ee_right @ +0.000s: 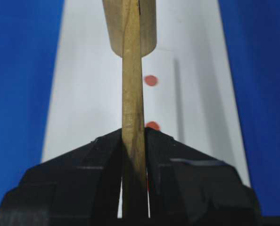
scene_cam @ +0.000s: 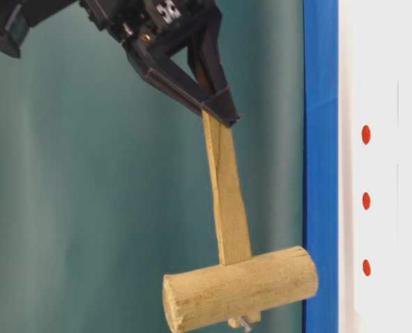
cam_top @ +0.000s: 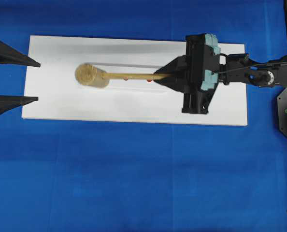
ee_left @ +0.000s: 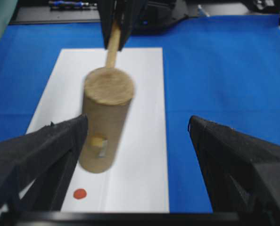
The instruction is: Hit the mark with a hammer.
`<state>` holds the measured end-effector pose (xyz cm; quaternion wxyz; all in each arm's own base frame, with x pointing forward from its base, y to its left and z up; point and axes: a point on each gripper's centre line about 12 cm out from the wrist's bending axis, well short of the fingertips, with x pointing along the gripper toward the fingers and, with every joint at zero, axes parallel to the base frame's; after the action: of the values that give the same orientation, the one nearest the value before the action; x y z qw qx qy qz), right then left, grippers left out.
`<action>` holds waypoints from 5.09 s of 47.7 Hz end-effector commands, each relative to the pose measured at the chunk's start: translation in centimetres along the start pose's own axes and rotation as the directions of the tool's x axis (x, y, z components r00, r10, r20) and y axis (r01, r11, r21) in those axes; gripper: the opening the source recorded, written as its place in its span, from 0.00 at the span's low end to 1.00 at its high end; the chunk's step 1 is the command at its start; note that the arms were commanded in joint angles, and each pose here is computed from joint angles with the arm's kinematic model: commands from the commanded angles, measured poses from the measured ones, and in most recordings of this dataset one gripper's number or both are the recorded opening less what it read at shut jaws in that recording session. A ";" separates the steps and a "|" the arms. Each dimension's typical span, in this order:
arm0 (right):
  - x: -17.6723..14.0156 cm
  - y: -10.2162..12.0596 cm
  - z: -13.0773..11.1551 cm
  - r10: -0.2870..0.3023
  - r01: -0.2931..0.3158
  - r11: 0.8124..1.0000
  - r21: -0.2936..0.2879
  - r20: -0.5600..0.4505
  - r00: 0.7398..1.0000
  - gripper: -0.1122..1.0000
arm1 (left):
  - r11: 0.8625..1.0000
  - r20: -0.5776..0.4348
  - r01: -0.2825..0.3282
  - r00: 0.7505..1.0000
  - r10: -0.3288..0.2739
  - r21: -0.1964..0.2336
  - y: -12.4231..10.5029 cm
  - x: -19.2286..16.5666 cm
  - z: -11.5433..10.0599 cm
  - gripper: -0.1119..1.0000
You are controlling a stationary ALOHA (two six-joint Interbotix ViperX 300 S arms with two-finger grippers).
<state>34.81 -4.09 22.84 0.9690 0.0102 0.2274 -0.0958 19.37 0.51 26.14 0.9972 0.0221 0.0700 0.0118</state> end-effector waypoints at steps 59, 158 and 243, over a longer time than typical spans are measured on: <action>5.5 -1.2 -5.7 -0.075 0.093 0.992 0.086 -0.199 0.977 0.13 | 1.000 -0.009 0.000 1.000 0.000 -0.003 0.0 0.1 -0.2 0.86; -7.8 -2.0 -2.8 -0.093 0.079 0.986 0.144 0.095 0.991 0.13 | 1.000 -0.014 -0.004 1.000 0.004 -0.007 0.1 0.1 -0.3 0.86; -7.7 -0.8 -2.1 0.006 -0.017 0.989 0.149 0.077 0.997 0.13 | 1.000 -0.016 -0.006 1.000 0.006 -0.007 0.1 0.2 -0.3 0.86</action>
<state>25.82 -3.31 22.63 0.9696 0.0829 0.2027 -0.1094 19.24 0.60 25.50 0.9965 0.0202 0.0800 0.0139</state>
